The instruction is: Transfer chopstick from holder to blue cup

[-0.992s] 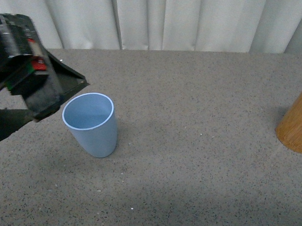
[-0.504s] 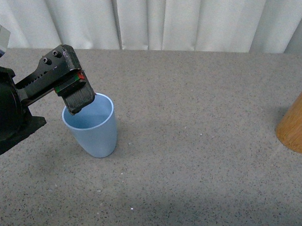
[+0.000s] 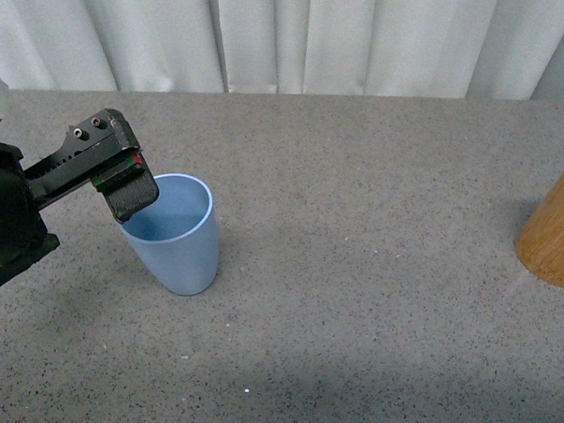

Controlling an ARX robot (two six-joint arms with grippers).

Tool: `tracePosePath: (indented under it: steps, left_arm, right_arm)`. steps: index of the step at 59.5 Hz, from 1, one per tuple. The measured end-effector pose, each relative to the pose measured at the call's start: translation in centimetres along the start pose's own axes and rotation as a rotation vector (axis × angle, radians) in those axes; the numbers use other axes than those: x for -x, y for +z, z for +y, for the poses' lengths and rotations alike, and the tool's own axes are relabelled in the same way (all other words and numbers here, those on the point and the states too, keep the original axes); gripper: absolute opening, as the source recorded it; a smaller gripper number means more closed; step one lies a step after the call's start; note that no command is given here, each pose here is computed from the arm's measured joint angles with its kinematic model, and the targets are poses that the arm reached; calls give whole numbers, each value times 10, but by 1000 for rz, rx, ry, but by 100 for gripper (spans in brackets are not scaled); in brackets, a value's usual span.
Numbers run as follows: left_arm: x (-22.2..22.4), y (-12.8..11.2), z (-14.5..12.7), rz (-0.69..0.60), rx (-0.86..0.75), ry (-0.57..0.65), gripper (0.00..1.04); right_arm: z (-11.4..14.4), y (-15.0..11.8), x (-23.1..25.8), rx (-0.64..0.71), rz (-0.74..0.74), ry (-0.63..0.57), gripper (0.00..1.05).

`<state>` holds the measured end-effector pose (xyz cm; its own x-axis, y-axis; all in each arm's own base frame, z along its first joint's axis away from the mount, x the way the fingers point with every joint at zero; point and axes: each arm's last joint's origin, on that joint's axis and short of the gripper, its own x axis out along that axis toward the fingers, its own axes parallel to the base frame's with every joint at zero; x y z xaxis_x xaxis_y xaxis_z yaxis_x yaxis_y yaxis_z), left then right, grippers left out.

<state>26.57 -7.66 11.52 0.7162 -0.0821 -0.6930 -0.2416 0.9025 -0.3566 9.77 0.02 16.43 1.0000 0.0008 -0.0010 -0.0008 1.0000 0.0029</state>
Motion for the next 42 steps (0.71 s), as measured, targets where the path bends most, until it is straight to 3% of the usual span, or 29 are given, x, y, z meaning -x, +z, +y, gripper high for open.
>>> tracePosePath:
  steps: [42]
  left_arm:
    - [-9,-8,3,45,-18,36,98]
  right_arm:
    - [0,0,0,0,0,0,95]
